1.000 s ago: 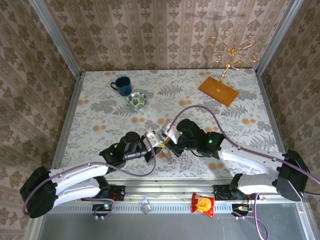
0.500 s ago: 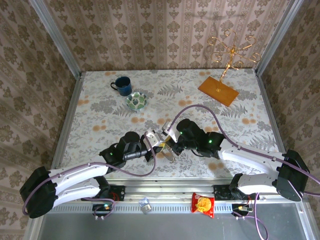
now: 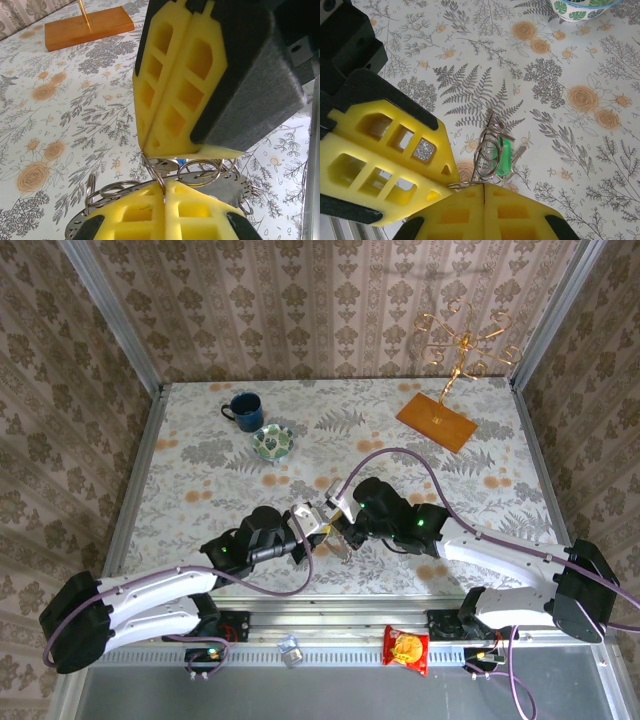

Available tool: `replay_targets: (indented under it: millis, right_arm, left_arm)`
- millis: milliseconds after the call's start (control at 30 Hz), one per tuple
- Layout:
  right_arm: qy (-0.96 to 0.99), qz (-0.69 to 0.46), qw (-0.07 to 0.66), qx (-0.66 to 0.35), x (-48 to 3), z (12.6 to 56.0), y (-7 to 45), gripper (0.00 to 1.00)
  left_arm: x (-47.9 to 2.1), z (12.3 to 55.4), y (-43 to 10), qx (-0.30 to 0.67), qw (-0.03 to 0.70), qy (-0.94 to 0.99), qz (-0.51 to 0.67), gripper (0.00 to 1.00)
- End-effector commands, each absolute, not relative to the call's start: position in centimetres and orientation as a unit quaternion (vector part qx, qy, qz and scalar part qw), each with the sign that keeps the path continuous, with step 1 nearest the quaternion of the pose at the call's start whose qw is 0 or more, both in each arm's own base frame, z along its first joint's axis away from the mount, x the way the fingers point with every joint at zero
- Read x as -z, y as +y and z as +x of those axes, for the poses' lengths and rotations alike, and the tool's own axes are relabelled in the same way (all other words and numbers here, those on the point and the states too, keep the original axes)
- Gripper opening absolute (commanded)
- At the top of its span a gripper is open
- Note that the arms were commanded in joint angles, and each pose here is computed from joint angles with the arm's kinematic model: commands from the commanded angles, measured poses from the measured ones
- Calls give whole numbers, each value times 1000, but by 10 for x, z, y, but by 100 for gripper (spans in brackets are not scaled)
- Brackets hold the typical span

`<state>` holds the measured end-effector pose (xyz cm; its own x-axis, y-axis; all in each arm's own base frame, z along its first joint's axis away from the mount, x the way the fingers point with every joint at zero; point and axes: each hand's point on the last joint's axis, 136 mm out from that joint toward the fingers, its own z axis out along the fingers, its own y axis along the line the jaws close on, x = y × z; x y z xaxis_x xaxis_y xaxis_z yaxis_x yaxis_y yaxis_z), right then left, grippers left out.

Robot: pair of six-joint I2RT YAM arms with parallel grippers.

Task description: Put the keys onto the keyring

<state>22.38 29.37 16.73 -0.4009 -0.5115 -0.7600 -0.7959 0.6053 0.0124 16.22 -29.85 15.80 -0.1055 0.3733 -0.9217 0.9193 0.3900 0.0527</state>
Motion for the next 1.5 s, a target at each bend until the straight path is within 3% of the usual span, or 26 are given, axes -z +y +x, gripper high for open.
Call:
replay_targets:
  millis: [0,433,600,800,1033,1467]
  right_arm:
    - [804,-386,404,-201,-187,232,296,0]
    - [792,-385,422,-216,-195,226,287,0]
    - [827,-321,423,-183,-193,241,251,0]
    - [901,-231,340,-135,-153,240,198,0]
    - [946,-189,225,-135,-96,217,186,0]
    - [968,-146,146,-141,-49,214,187,0]
  left_arm:
    - [-168,162,-303,290,495,667,475,0]
    - [-166,162,-302,286,497,666,476,0]
    - [-167,160,-302,288,500,660,481,0]
    - [-167,159,-301,289,505,652,485,0]
    - [-165,158,-302,288,507,647,491,0]
    - [-165,157,-301,289,514,642,490,0]
